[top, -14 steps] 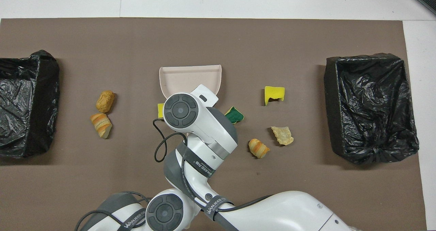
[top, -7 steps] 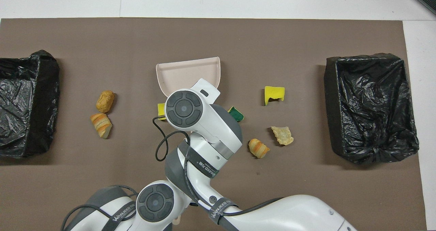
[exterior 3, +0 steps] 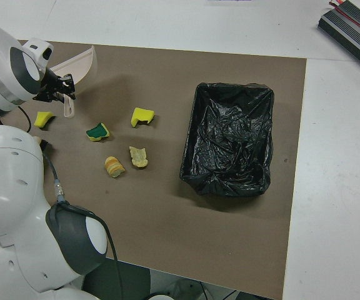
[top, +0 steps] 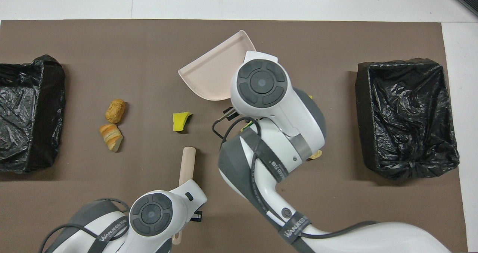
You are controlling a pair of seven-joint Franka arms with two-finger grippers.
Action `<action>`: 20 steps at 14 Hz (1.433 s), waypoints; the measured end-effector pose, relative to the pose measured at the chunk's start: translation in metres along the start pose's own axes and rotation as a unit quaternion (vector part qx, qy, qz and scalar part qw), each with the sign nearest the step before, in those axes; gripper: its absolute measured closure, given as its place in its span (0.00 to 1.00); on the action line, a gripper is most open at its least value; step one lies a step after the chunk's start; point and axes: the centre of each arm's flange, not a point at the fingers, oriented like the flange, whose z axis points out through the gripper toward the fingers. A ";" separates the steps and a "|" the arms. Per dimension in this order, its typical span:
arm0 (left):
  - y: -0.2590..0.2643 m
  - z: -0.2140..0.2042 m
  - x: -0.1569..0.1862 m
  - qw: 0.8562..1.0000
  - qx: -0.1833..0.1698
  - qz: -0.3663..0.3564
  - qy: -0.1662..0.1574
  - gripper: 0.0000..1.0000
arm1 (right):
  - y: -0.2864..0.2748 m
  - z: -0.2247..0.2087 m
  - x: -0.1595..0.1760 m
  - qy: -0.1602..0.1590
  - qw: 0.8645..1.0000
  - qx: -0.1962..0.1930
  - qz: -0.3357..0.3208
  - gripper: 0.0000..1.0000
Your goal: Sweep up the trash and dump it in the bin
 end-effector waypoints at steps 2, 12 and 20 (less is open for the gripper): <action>-0.007 -0.003 -0.002 1.000 0.007 -0.001 -0.001 0.74 | 0.016 -0.002 -0.007 -0.018 0.997 -0.001 -0.069 0.69; -0.135 -0.040 0.094 0.996 0.042 -0.072 0.040 0.74 | 0.020 0.022 -0.023 -0.067 0.923 0.009 -0.380 0.69; -0.309 -0.042 0.152 0.995 0.039 -0.084 0.026 0.74 | 0.011 0.063 -0.022 -0.101 0.877 -0.007 -0.470 0.69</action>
